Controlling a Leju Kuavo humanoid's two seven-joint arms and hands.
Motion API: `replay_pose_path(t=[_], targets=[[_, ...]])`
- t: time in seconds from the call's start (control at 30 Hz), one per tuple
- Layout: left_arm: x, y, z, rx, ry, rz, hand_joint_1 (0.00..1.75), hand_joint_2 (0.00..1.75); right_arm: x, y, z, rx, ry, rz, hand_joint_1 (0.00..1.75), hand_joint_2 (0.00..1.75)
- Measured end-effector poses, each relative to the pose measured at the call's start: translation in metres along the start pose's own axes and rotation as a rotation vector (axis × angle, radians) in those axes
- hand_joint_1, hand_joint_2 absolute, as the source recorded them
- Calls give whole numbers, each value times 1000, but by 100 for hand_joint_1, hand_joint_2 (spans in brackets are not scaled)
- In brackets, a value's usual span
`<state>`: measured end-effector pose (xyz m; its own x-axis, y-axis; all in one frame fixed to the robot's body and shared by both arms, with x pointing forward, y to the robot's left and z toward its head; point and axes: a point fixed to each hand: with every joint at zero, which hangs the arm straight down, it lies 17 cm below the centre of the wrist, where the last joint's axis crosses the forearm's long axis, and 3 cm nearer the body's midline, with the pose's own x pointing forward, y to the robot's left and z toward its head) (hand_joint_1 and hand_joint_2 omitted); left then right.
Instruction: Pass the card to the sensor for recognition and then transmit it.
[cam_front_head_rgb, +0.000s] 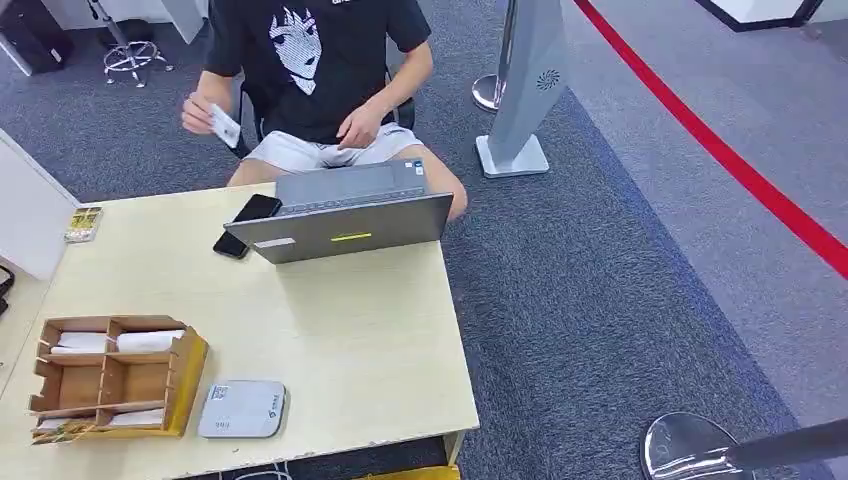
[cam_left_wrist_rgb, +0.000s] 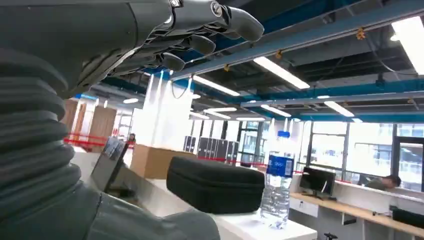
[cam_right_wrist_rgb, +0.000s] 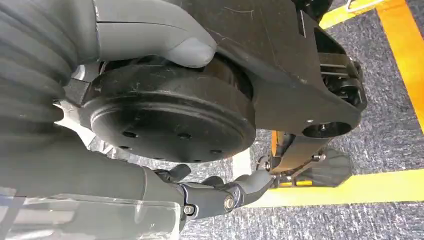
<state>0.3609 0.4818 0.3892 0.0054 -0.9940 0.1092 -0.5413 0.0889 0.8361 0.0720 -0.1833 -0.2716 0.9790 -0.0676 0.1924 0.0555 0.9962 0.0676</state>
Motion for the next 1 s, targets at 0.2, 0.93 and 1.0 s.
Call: replay_pose_path(t=[0.2, 0.93, 1.0], targets=[[6, -17, -24, -54, -38, -113, 0, 175, 1, 0, 0, 7, 6, 20, 0, 175], [13, -88, -44, -288, -119, -249, 175, 175, 2, 1, -1, 21, 29, 70, 0, 175], [13, -90, -44, -291, -118, -250, 175, 175, 2, 1, -1, 21, 28, 72, 0, 175]])
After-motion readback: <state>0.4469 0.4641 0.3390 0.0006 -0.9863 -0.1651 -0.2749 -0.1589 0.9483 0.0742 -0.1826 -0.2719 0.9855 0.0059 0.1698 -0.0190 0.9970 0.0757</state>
